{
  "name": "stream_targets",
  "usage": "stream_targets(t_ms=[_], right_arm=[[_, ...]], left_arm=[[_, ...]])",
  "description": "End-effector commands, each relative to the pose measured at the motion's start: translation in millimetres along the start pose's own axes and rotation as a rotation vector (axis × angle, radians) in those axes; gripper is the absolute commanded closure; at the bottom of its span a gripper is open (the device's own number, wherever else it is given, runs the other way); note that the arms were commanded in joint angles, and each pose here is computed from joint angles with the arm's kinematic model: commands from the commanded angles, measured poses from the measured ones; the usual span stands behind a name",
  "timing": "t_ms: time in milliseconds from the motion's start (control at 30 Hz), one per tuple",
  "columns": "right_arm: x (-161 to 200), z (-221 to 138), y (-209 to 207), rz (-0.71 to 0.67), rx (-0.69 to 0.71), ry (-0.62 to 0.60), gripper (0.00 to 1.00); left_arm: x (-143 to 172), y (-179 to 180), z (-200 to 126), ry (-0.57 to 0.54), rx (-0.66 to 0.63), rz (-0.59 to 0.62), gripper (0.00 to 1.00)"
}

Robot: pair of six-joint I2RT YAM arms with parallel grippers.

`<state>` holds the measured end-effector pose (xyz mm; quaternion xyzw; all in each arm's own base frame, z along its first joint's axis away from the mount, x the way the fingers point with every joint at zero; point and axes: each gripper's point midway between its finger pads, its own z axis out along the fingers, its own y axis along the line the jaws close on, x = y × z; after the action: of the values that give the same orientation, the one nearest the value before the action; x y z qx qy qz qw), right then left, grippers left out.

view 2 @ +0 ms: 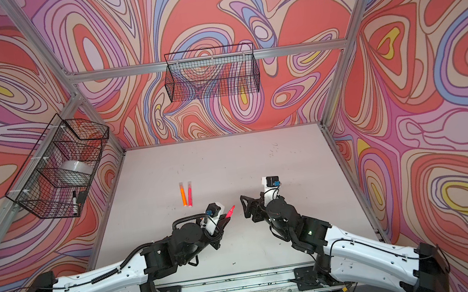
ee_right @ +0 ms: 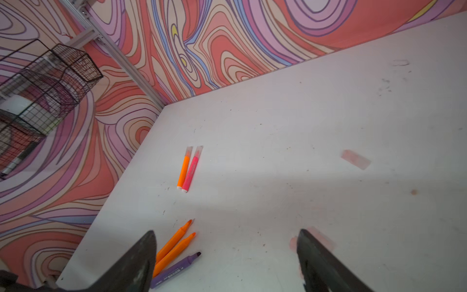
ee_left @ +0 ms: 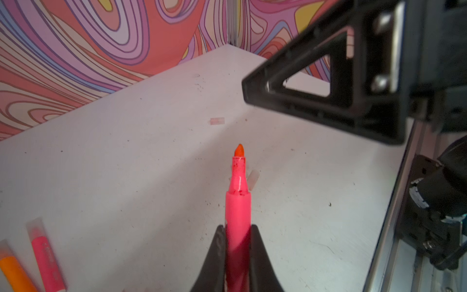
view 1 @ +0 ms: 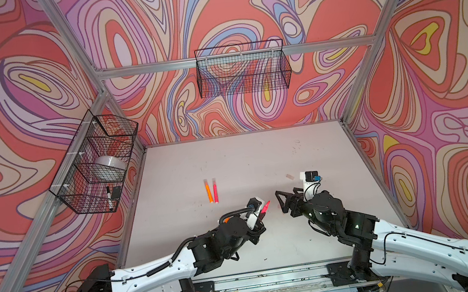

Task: Insert pens into pen caps
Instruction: Pick up the pen from the bottom-center of the table.

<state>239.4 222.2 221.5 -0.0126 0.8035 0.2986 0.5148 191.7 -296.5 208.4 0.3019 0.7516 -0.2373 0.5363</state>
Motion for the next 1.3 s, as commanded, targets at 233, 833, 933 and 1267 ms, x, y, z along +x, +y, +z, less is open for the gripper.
stream_targets(t_ms=[233,833,933,1267], right_arm=[[-14,5,55,0.059,-0.266,-0.045,0.17],[1,24,72,0.177,-0.320,0.042,0.45],[2,26,71,0.188,-0.308,0.048,0.56],[1,31,71,0.196,-0.279,0.060,0.96]], left_arm=[[-37,28,18,-0.113,-0.082,-0.049,1.00],[-39,6,12,-0.156,0.064,-0.045,1.00],[-39,8,11,-0.165,0.051,-0.041,1.00],[-37,11,17,-0.141,0.020,0.001,0.94]])
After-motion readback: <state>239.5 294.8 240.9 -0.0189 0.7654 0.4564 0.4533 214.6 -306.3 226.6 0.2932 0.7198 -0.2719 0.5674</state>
